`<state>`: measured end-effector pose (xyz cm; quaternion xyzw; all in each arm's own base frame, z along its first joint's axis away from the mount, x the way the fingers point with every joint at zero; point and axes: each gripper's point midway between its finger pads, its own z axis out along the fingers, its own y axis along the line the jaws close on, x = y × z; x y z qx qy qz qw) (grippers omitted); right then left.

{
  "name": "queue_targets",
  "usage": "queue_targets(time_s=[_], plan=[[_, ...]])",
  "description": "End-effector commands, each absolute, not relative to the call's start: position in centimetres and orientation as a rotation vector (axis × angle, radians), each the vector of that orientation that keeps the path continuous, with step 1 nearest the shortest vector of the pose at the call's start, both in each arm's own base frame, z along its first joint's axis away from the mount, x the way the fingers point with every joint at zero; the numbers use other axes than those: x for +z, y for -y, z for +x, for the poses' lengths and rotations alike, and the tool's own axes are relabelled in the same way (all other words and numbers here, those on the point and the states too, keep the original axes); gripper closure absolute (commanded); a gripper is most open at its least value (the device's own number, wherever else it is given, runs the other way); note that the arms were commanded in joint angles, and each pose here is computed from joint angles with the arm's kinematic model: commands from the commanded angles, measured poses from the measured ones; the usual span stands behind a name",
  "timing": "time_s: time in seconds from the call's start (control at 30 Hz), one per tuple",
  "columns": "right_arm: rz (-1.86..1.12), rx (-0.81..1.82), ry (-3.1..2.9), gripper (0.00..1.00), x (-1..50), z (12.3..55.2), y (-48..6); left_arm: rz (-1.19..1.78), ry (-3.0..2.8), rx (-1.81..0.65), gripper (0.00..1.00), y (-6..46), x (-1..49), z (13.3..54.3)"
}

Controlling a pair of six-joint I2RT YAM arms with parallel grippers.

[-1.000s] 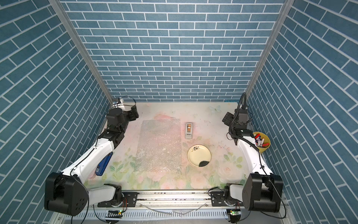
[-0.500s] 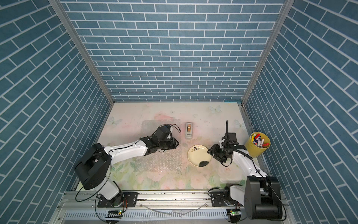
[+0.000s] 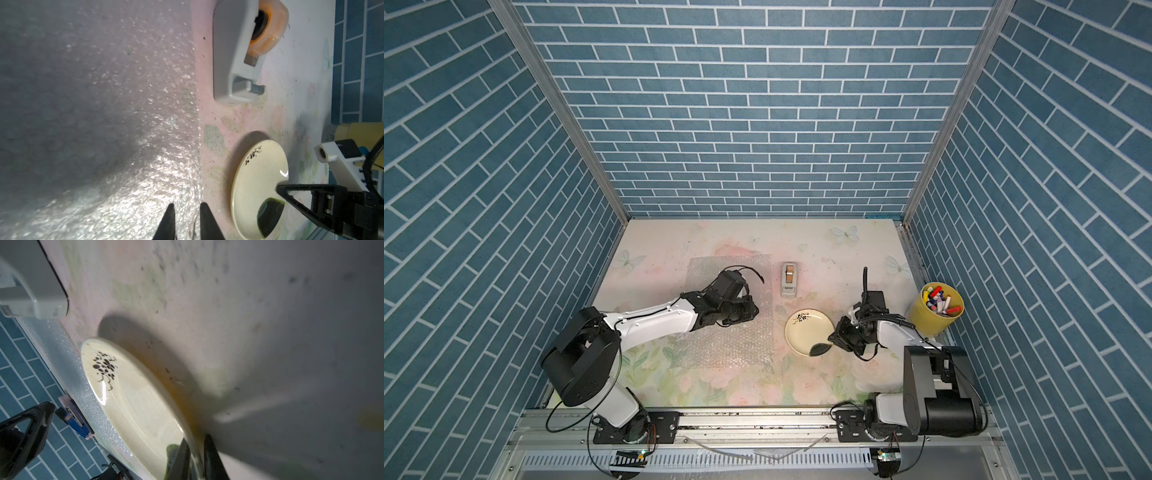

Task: Wrap dinner plates in bubble wrap
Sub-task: Pick up the plate from the center of the board, then place the plate on the bubble wrap.

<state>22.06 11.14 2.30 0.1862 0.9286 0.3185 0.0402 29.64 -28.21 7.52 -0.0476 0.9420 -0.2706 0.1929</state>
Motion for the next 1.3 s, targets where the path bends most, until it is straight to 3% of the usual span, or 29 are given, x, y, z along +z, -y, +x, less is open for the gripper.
queue_targets(time_s=[0.0, 0.07, 0.3, 0.5, 0.63, 0.8, 0.97, 1.27], plan=[[0.552, 0.972, -2.810, 0.98, 3.3, 22.1, -11.2, -0.200, -2.685, -0.711, 0.79, 25.8, 6.6, 29.1], [0.514, 0.992, -2.793, 1.00, 4.4, 22.1, -11.6, -0.217, -2.678, -0.699, 0.78, 24.9, 7.0, 29.1], [0.238, 0.999, -2.708, 1.00, 11.5, 21.4, -15.0, -0.345, -2.645, -0.632, 0.59, 19.8, 8.6, 29.5], [0.078, 0.985, -2.654, 1.00, 15.8, 23.7, -20.2, -0.338, -2.540, -0.508, 0.52, 15.6, 13.4, 29.7], [0.015, 0.942, -2.679, 1.00, 15.6, 27.6, -25.4, -0.362, -2.471, -0.452, 0.57, 13.5, 16.0, 29.7], [-0.082, 0.992, -2.698, 1.00, 14.9, 31.1, -32.2, -0.396, -2.447, -0.438, 0.73, 12.2, 16.6, 29.5], [-0.178, 1.033, -2.774, 1.00, 12.5, 31.2, -37.2, -0.395, -2.510, -0.510, 0.91, 13.6, 13.8, 29.5], [-0.188, 1.062, -2.865, 1.00, 8.4, 31.0, -39.5, -0.443, -2.534, -0.589, 1.00, 15.0, 11.2, 30.4]])
